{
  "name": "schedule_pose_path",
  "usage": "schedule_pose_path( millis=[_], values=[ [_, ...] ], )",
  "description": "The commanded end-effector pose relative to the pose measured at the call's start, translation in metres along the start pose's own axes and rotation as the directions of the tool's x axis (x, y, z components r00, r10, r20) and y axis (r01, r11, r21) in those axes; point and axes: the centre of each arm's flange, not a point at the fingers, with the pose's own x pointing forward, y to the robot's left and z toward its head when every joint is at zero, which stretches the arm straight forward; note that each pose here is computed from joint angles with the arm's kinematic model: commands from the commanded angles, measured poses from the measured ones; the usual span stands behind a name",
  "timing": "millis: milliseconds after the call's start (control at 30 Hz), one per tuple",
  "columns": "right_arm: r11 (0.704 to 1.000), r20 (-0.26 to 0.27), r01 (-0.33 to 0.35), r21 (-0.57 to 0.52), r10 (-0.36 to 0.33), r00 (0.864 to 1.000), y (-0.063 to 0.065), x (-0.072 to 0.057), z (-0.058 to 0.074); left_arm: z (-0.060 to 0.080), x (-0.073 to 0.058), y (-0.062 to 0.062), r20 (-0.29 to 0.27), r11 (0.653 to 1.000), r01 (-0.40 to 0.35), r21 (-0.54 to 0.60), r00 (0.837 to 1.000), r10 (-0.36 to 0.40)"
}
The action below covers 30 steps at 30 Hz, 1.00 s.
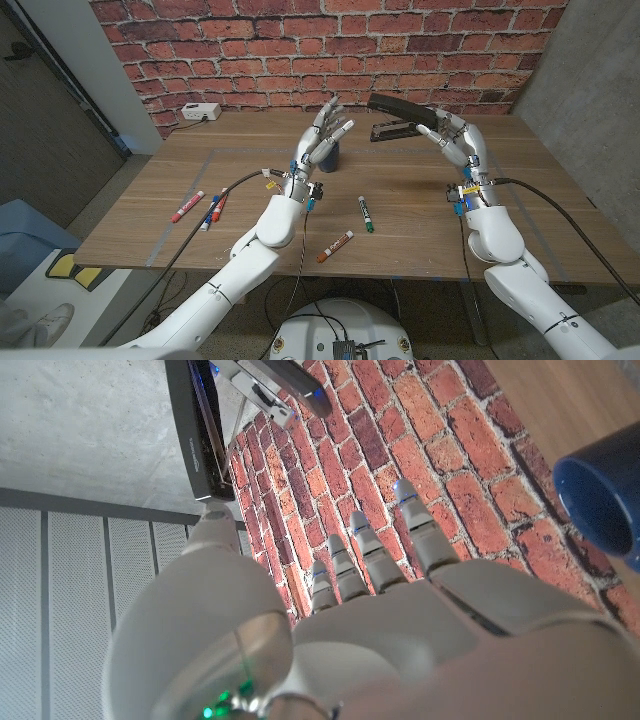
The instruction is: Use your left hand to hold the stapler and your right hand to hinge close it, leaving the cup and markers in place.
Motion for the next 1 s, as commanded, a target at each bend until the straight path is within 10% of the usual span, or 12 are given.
schedule_pose_path(
  millis=[33, 1000],
  values=[
    [0.999, 0.024, -0.019, -0.030, 0.020, 1.000, 0.000, -0.001, 0.004, -0.002, 0.004, -0.009, -0.021, 0.976, 0.079, -0.203, 0.996, -0.085],
    [0.995, 0.024, -0.082, -0.056, 0.083, 0.996, 0.008, 0.001, -0.001, 0.008, 0.000, -0.018, 0.014, 0.883, 0.110, -0.456, 0.993, -0.117]
  ],
)
